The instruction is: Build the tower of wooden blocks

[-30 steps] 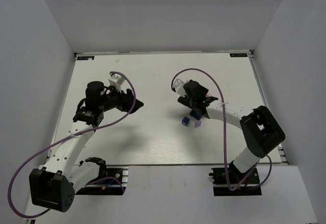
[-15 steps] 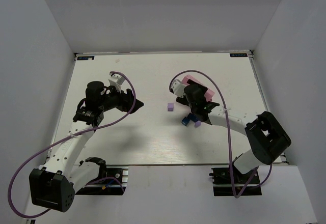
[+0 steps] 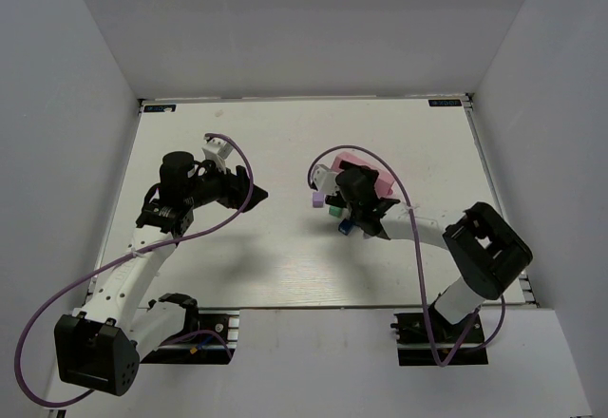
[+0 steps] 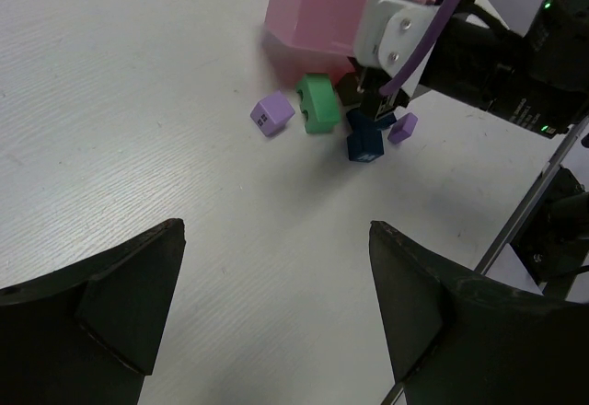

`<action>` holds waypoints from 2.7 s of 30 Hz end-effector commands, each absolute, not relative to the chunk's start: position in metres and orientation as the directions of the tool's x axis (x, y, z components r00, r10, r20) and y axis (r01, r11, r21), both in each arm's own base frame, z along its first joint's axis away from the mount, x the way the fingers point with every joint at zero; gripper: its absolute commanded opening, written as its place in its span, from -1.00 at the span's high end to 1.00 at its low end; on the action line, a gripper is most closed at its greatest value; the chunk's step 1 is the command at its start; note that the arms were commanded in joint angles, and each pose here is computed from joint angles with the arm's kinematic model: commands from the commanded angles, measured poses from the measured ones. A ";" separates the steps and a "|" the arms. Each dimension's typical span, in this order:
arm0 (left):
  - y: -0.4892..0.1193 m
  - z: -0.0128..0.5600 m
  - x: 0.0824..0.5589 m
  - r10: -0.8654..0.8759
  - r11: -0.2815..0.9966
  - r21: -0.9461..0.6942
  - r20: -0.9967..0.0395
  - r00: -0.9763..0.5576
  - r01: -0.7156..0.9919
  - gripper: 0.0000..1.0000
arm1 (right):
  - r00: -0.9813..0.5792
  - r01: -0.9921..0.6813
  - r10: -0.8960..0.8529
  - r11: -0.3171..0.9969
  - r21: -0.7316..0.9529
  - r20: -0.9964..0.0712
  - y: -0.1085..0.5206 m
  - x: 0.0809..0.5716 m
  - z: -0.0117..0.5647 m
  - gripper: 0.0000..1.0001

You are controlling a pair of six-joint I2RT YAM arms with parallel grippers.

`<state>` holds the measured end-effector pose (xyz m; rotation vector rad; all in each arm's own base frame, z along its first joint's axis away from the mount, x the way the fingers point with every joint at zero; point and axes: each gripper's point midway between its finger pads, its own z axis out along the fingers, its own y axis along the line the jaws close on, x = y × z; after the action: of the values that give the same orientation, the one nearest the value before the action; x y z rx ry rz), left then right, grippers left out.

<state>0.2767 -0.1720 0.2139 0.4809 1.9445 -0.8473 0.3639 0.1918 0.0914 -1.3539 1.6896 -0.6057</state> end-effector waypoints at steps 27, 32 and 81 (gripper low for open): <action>-0.179 0.229 0.269 -0.020 0.639 -0.352 -0.896 -0.443 0.684 -0.82 | -0.563 -0.434 -0.204 0.898 0.076 -0.801 0.049 0.391 0.166 1.00; -0.180 0.231 0.268 -0.020 0.631 -0.350 -0.900 -0.436 0.692 -0.82 | -0.649 -0.443 -0.106 0.858 0.261 -0.754 0.033 0.385 0.158 1.00; -0.180 0.225 0.268 -0.017 0.633 -0.360 -0.892 -0.452 0.686 -0.82 | -0.807 -0.355 0.042 0.762 0.541 -0.589 -0.018 0.401 0.082 -0.70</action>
<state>0.2730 -0.1776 0.2228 0.5151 1.8995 -0.8862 0.3861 0.0004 0.0706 -0.1719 2.3885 1.0474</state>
